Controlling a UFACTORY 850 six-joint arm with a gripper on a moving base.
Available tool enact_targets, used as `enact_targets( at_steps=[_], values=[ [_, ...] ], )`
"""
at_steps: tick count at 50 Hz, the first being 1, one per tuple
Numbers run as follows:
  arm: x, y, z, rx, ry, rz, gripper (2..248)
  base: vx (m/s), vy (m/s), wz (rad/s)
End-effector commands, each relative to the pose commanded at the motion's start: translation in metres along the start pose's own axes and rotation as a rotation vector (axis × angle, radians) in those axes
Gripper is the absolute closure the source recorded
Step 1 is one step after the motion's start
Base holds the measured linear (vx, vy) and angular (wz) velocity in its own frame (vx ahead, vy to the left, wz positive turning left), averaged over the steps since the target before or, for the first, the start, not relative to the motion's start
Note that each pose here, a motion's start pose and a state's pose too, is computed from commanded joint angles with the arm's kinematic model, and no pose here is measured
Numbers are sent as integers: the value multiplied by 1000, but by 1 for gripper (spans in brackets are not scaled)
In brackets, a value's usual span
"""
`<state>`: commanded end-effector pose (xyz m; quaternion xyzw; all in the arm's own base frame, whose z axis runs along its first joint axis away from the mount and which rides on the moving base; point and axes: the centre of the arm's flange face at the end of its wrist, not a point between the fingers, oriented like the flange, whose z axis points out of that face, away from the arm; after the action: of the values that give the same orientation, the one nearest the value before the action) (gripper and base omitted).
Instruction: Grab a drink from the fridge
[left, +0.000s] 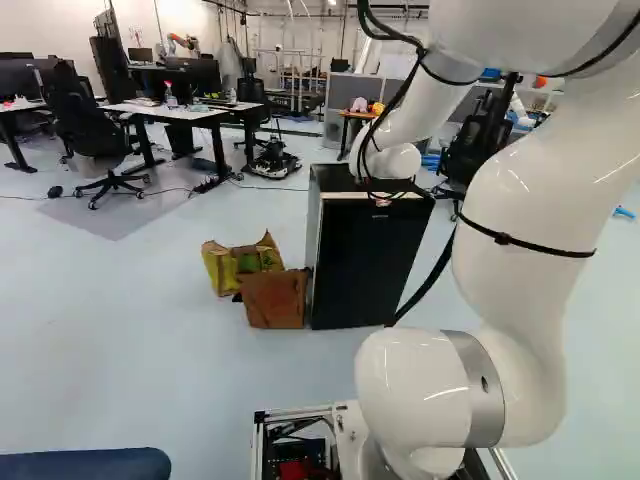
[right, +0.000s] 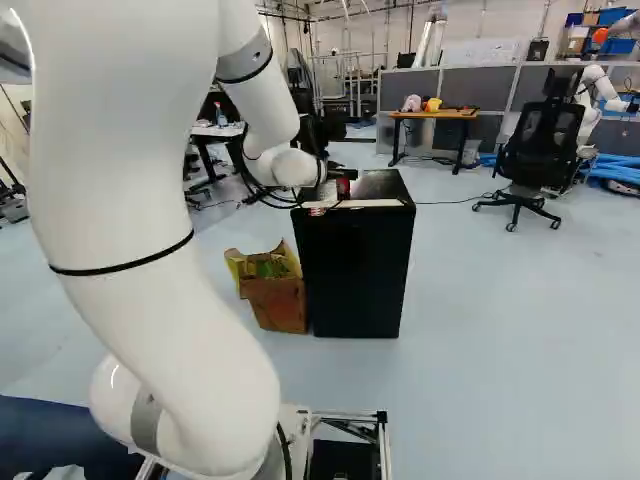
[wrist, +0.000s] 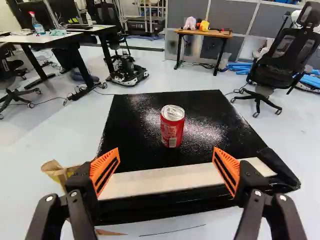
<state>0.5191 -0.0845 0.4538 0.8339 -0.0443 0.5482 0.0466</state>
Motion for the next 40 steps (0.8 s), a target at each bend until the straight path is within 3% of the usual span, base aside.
enact_targets(
  at_steps=[40],
  values=[
    [-19,3,45,-2,61,4,3,0,0,0]
  ],
)
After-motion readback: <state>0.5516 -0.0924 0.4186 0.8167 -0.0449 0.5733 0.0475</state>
